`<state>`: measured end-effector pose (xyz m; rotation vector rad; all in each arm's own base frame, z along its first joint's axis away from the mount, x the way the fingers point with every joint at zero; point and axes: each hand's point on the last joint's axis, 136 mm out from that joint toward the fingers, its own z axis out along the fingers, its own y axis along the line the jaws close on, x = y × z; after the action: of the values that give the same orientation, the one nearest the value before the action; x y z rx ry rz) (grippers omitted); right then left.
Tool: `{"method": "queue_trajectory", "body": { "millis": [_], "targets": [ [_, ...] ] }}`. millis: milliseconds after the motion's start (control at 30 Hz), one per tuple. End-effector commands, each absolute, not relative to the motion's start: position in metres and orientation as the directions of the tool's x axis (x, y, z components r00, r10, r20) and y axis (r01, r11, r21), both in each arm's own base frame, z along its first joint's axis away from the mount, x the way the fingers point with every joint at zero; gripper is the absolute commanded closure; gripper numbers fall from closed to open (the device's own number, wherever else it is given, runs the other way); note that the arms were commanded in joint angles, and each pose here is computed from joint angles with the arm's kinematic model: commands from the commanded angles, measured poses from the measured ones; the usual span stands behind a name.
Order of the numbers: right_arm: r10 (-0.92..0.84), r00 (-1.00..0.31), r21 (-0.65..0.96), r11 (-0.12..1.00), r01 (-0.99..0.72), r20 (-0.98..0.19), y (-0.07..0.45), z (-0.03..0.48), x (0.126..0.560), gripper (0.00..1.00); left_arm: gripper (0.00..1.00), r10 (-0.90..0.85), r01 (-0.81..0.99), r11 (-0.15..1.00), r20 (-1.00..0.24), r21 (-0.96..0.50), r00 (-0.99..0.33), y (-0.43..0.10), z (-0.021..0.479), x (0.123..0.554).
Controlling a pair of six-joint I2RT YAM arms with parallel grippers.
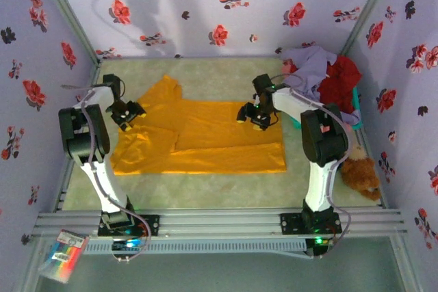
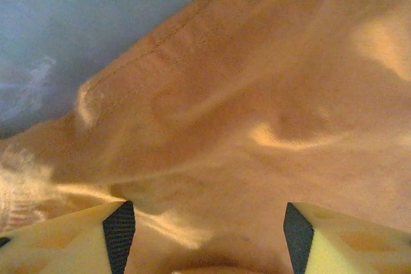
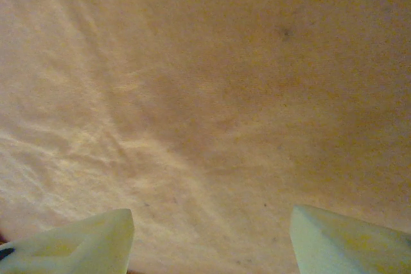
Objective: Fold and stack the t-shirts
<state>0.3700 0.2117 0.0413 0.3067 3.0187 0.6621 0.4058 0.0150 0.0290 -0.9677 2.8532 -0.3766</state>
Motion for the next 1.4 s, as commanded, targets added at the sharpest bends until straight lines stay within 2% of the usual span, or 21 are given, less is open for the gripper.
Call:
{"method": "queue_trajectory", "body": {
  "millis": [0,400,567,800,933,1133,1267,1367],
  "targets": [
    [0.186,-0.981,0.435,0.880,0.191,0.053,0.216,0.030,0.364,0.33,0.33,-0.621,-0.602,0.751,0.019,-0.269,-0.783,0.019,0.015,0.402],
    [0.225,-0.970,0.448,0.860,0.243,0.095,0.216,0.013,0.330,0.33,0.32,-0.666,-0.664,0.726,0.059,-0.179,-0.744,0.054,-0.004,0.364],
    [0.221,-0.972,0.480,0.847,0.231,0.079,0.232,0.025,0.328,0.33,0.32,-0.709,-0.707,0.688,0.057,-0.165,-0.703,0.078,0.001,0.350],
    [0.213,-0.976,0.496,0.843,0.211,0.054,0.243,0.033,0.331,0.33,0.32,-0.703,-0.699,0.691,0.051,-0.186,-0.709,0.081,0.007,0.347],
    [0.189,-0.982,0.496,0.854,0.156,-0.017,0.241,0.062,0.342,0.33,0.33,-0.674,-0.649,0.721,-0.031,-0.242,-0.738,0.077,0.038,0.368],
    [0.126,-0.987,0.450,0.891,0.068,-0.100,0.231,0.101,0.357,0.33,0.33,-0.579,-0.522,0.812,-0.251,-0.263,-0.775,0.066,0.097,0.425],
    [0.125,-0.983,0.444,0.895,0.053,-0.134,0.224,0.114,0.365,0.33,0.33,-0.486,-0.444,0.874,-0.342,-0.199,-0.804,0.039,0.100,0.470],
    [0.124,-0.983,0.439,0.897,0.053,-0.133,0.220,0.117,0.369,0.33,0.34,-0.415,-0.383,0.910,-0.351,-0.162,-0.839,0.013,0.089,0.505]
  ]
}}
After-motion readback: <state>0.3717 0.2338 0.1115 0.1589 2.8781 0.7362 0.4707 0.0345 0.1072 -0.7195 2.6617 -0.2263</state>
